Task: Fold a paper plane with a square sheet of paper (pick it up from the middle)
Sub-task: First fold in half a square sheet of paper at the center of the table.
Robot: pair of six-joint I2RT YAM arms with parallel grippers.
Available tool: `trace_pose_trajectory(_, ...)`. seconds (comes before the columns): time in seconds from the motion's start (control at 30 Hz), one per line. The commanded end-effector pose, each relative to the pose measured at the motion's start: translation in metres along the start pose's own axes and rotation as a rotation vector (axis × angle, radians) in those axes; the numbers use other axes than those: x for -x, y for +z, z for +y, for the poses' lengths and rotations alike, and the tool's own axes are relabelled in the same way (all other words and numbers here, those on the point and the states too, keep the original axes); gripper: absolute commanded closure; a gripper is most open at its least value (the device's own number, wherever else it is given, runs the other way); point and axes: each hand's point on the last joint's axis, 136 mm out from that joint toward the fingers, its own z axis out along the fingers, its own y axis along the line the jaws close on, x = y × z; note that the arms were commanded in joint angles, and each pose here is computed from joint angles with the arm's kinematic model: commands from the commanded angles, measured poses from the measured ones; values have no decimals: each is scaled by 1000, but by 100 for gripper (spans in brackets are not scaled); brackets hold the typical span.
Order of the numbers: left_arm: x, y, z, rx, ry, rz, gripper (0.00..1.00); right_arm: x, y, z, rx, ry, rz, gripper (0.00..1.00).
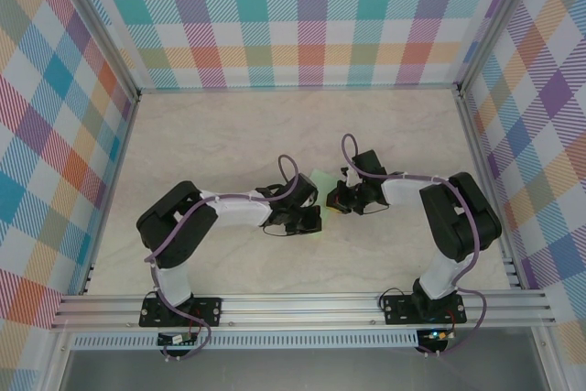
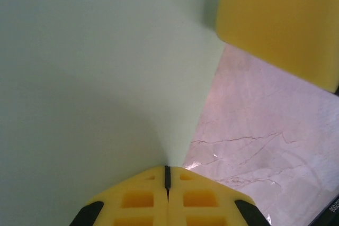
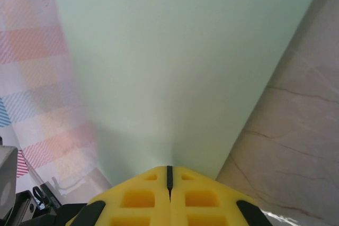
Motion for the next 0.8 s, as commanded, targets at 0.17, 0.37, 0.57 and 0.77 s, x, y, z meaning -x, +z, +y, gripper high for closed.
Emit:
trace_pose_trajectory(0.17,-11,3,9,43,-11,22,99,-12,-3,11,84,-42,37,98)
trace_pose_trajectory(0.37,-10,1,13,72,-12,21,100,-22,4,0,69,-39,87,98)
trace_pose_trajectory(0.57,-13,1,18,108,-19,43,100,-11,7,-8,2,-55,74,98)
trace_pose_trajectory(0.77,-21,3,27,141,-31,82,99,10,7,-18,-43,-50,33,98)
